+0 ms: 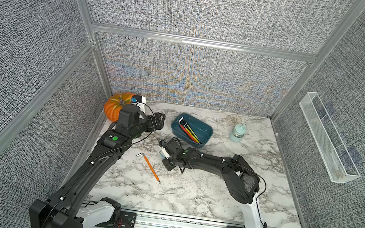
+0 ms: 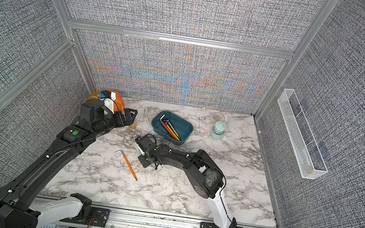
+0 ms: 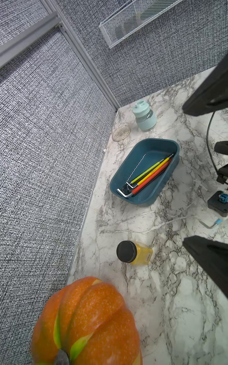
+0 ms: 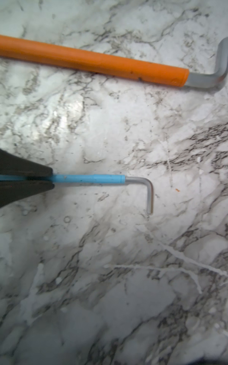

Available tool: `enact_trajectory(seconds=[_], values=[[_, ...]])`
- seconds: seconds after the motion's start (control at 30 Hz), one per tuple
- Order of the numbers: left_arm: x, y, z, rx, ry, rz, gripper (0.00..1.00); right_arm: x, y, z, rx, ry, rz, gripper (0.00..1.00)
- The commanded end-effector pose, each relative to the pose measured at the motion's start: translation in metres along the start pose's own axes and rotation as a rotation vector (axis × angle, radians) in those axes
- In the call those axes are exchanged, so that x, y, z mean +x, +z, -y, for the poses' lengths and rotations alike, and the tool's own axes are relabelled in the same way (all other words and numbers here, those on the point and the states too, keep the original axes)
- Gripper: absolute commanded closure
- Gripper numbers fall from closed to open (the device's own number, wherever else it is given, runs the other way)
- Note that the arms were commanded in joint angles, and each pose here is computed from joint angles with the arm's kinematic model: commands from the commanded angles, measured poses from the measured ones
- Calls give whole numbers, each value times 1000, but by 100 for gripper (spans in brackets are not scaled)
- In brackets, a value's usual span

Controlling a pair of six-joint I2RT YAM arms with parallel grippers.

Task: Put the hex key on the desktop into the storage box
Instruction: Pick up the Allen key from the center of the board.

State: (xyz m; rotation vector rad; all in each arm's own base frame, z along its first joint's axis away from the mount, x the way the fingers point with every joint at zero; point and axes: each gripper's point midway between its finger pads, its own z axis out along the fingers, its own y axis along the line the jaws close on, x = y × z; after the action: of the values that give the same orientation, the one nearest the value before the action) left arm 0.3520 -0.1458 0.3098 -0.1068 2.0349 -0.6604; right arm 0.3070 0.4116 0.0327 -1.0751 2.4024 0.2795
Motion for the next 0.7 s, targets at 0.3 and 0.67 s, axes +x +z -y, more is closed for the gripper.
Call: enact_trajectory(seconds=[0.3, 0.67], values=[[-10, -6, 7, 30, -1, 38, 0, -31, -60, 44, -10, 34, 125, 100], [-2, 3, 26, 141, -38, -12, 0, -75, -96, 160, 160, 38, 190, 100]])
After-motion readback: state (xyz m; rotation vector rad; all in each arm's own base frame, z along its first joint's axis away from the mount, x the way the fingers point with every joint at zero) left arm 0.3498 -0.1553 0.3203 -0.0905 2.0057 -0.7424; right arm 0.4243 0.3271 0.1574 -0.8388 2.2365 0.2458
